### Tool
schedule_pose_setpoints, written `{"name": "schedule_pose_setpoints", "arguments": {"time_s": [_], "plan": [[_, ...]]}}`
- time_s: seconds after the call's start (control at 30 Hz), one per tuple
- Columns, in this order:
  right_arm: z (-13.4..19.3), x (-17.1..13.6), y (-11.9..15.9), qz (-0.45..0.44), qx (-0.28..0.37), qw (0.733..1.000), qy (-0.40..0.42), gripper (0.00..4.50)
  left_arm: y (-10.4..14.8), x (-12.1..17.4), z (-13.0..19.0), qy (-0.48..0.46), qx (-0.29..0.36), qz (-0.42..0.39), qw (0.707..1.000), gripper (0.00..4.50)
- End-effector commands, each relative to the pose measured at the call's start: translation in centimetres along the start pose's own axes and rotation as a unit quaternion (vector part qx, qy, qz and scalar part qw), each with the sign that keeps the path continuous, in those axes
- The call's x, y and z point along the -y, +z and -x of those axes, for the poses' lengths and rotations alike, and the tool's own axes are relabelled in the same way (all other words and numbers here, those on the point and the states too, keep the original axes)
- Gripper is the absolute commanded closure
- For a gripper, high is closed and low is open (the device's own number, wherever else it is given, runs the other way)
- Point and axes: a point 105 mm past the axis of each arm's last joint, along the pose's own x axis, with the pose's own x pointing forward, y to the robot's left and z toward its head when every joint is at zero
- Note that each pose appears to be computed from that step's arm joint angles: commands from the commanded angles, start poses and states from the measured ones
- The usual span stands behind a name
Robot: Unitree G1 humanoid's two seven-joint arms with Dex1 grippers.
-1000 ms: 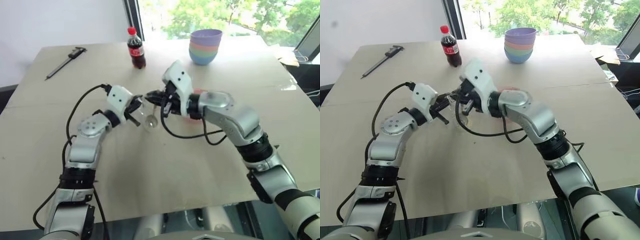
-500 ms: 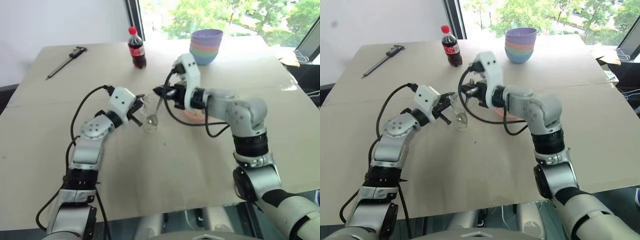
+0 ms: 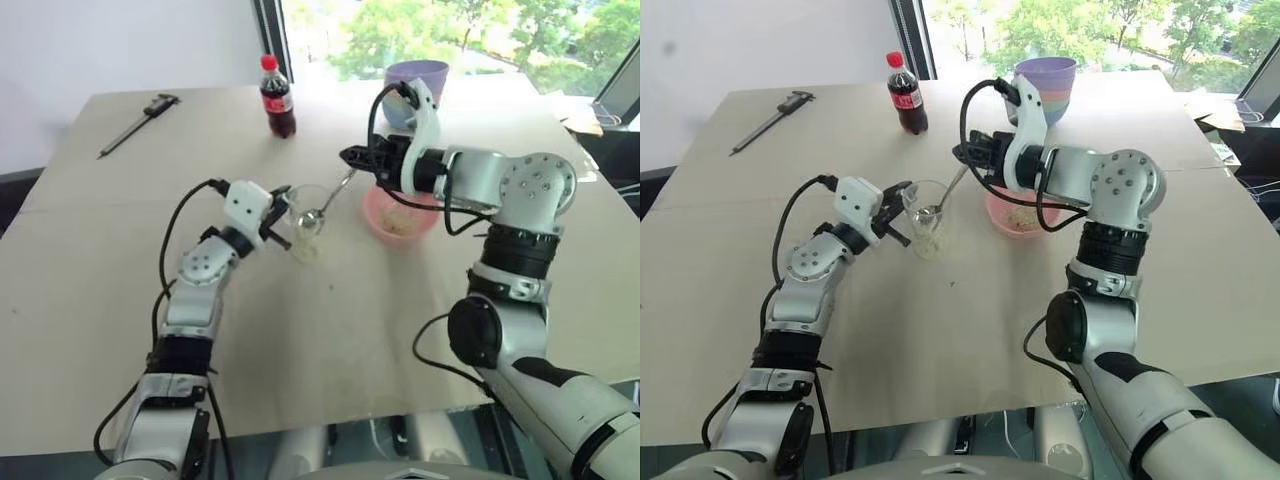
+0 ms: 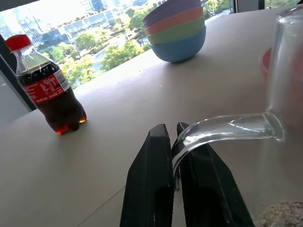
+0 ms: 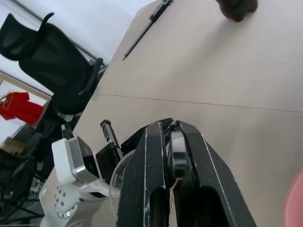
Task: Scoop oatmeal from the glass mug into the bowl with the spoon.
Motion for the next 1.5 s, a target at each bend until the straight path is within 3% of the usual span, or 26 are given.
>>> {"name": "schedule_pose_setpoints", "arguments": {"time_s": [0.03, 0.63, 1.5], "plan": [[0.4, -0.3, 1.2, -0.023, 0.015, 1.000, 0.008, 4.50, 0.1, -0.6, 0.0, 0.036, 0.024, 0.020, 0.999, 4.44], [1.4, 0.8, 3.1, -0.129, 0.041, 0.991, -0.001, 4.50, -1.0, -0.1, -0.3, 0.070, 0.044, 0.050, 0.995, 4.44], [2.0, 0.5, 5.1, -0.197, 0.070, 0.978, 0.017, 4.50, -1.5, -0.2, -0.7, 0.088, 0.049, 0.075, 0.992, 4.44]]}}
